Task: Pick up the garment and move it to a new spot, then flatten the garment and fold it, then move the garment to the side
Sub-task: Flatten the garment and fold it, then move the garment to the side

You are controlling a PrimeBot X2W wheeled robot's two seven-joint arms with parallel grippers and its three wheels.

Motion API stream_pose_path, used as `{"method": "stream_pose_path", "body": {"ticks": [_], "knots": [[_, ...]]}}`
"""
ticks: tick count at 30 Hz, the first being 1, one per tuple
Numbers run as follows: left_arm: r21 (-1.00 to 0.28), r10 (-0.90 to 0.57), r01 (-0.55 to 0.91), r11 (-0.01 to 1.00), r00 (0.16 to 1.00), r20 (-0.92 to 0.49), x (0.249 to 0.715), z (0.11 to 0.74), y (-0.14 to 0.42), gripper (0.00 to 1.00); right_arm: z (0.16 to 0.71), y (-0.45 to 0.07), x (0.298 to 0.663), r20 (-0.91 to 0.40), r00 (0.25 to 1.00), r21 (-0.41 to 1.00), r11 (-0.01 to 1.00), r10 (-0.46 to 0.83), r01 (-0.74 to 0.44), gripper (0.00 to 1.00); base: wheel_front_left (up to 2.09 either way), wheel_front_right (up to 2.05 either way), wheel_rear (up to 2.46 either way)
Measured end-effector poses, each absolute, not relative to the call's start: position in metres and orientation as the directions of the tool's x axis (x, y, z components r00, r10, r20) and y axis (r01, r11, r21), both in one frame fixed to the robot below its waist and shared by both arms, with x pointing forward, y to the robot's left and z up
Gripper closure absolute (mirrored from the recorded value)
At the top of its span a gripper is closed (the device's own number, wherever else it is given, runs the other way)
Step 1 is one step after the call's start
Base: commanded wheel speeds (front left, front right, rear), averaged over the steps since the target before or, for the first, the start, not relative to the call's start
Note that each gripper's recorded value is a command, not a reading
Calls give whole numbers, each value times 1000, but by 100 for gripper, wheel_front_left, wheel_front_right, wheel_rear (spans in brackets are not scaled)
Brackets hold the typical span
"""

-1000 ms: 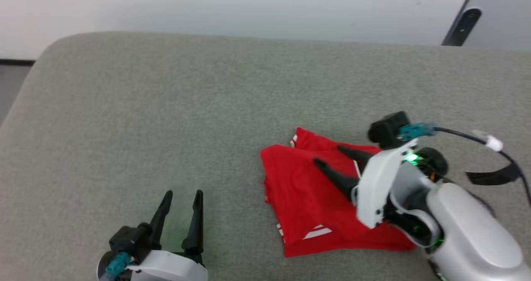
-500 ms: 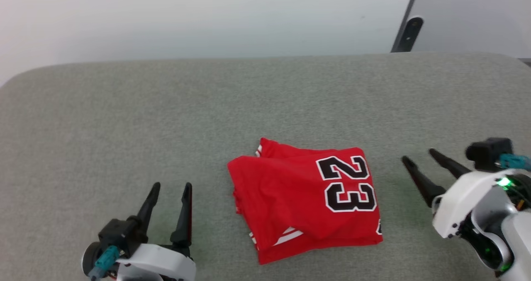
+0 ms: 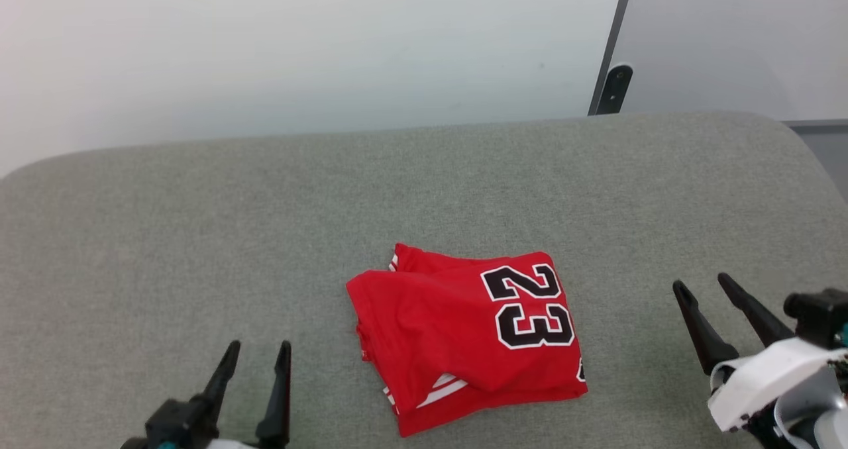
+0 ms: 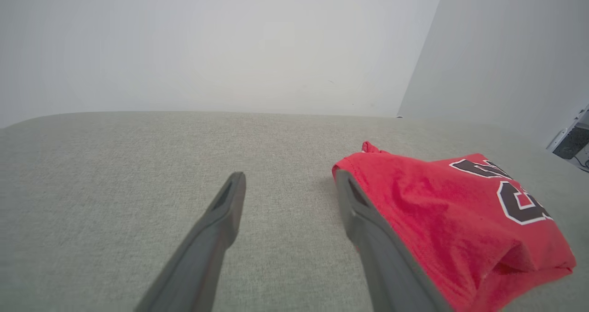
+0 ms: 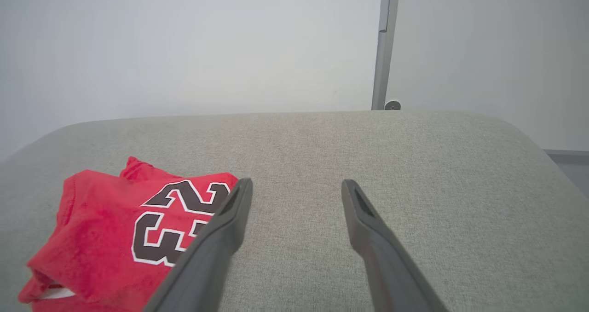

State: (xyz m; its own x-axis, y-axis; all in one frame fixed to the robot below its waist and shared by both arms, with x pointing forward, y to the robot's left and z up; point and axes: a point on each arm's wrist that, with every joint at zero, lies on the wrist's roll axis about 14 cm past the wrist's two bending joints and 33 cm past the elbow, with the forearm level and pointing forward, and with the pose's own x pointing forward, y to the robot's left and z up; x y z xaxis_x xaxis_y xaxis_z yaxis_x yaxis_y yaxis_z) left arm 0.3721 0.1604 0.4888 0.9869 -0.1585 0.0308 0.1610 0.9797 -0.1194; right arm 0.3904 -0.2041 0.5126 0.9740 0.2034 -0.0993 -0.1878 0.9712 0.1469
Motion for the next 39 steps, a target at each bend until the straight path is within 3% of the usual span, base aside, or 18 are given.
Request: {"method": "stream_pose_path", "body": {"ticks": [23, 34, 39], "knots": [[-87, -23, 24, 996, 1000, 15, 306, 487, 192, 0, 503, -209, 339, -114, 985, 207, 973, 131, -105, 0, 0, 0, 0], [-94, -24, 25, 995, 1000, 17, 308, 488, 188, 0, 505, -210, 338, -125, 984, 213, 972, 124, -96, 0, 0, 0, 0], [-98, -16, 19, 995, 1000, 22, 307, 489, 189, 0, 503, -194, 343, -146, 973, 209, 967, 178, -146, 0, 0, 0, 0]]}}
